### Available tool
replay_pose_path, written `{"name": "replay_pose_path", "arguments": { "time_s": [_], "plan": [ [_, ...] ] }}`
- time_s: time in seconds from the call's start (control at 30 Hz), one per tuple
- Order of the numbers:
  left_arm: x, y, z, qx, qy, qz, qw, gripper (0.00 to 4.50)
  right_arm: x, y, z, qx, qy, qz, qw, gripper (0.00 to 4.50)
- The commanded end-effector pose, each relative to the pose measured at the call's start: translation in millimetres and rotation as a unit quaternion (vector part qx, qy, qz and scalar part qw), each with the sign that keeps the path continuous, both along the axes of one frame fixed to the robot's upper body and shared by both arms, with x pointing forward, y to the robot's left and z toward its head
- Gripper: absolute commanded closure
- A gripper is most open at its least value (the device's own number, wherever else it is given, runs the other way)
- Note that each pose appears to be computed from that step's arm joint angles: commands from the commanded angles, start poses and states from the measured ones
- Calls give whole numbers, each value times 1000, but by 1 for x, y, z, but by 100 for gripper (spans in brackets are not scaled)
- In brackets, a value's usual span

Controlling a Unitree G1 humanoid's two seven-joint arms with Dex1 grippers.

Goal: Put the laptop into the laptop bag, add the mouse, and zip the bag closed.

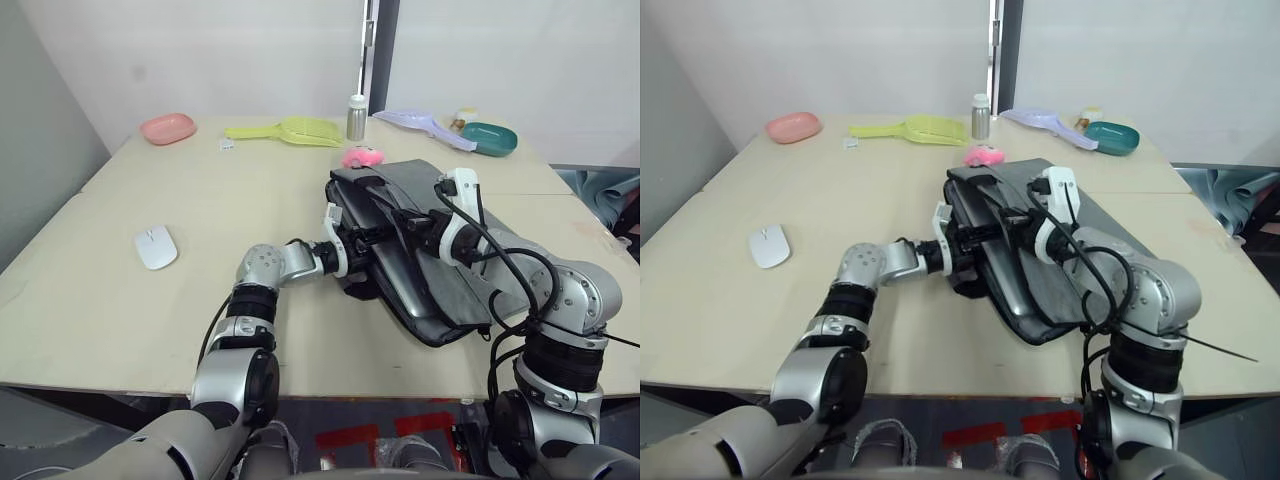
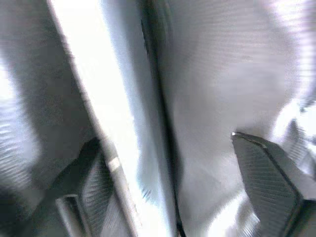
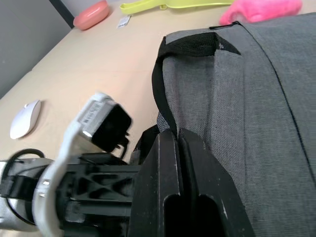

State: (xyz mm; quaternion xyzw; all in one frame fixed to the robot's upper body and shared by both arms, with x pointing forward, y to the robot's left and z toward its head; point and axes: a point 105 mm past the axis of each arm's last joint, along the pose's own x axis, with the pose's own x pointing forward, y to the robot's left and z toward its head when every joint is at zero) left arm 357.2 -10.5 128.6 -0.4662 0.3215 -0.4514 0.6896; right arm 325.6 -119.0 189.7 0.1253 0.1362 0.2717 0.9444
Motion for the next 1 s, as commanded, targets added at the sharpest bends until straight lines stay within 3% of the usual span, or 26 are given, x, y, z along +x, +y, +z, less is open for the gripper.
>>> {"name": "replay_pose_path", "arguments": {
  "time_s": [0.03,0.17,0.27,0.53,0.83,1.0],
  "plan": [
    [-2,3,22,-30,-36,-5,999,80,1,-4,8,1,-22,-7,1000,450],
    [-6,-1,20,-39,-36,-7,999,80,0,-1,7,4,-23,0,1000,450],
    [-5,-7,15,-32,-30,-2,999,161,-2,6,9,15,-26,16,999,450],
    [-6,-15,13,-29,-29,-7,999,430,-9,16,15,26,-35,45,998,450],
    [-7,-32,19,-34,-37,-19,999,432,-17,28,17,44,-31,70,996,450],
    [-3,-21,20,-21,-61,-12,998,432,-13,20,13,33,-26,50,998,450]
  ]
}}
